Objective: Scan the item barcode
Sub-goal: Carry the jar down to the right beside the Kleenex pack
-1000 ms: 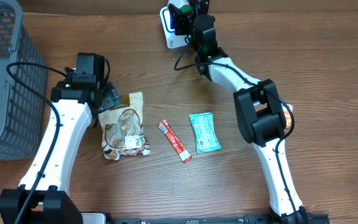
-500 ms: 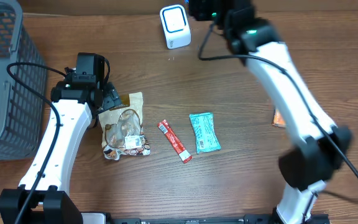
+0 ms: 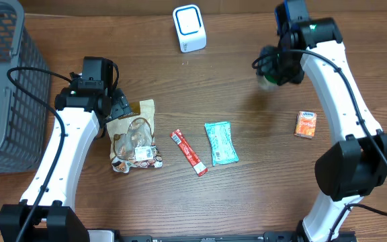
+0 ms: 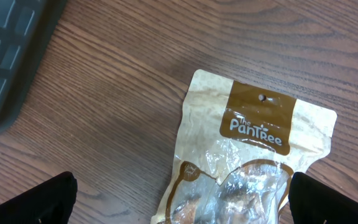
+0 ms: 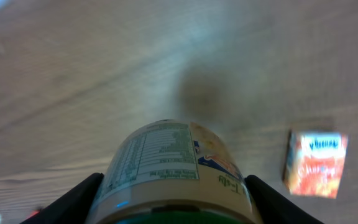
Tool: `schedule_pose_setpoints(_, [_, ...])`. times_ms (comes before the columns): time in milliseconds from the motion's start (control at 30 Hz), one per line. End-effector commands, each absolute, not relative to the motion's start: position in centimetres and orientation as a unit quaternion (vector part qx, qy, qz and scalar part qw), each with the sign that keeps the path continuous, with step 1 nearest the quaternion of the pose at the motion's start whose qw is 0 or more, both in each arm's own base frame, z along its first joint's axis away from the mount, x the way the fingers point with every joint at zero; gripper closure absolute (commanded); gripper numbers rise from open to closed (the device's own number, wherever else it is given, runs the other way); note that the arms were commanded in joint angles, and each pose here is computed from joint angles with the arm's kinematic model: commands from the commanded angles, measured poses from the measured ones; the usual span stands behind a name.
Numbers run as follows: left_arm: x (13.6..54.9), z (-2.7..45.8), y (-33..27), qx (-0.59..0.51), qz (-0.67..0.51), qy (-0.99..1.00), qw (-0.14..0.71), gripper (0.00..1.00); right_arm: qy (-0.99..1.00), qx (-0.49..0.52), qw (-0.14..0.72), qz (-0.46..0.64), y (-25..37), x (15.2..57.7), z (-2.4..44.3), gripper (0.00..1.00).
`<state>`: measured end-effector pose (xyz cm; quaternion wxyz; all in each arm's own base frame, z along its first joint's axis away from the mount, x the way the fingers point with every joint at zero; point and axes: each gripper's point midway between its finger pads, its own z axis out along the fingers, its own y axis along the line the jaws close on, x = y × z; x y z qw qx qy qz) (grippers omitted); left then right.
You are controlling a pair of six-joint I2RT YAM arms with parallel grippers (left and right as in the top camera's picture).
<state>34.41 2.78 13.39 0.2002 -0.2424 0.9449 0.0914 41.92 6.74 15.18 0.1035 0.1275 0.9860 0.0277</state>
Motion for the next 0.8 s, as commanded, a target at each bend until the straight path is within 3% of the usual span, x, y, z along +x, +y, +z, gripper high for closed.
schedule_pose_setpoints(0, [34.7, 14.6, 2.7, -0.240, 0.087, 0.942, 0.216, 0.00, 0.985, 0.150, 0.078, 0.021, 5.7, 40.9, 12.6, 0.96])
schedule_pose_setpoints(333, [34.7, 14.6, 2.7, -0.240, 0.087, 0.942, 0.216, 0.00, 0.984, 0.175, 0.034, 0.005, 3.3, 38.0, 4.8, 0.96])
schedule_pose_setpoints(767, [34.7, 14.6, 2.7, -0.240, 0.087, 0.942, 0.216, 0.00, 0.973, 0.227, 0.010, -0.037, -1.9, 36.1, 3.0, 0.96])
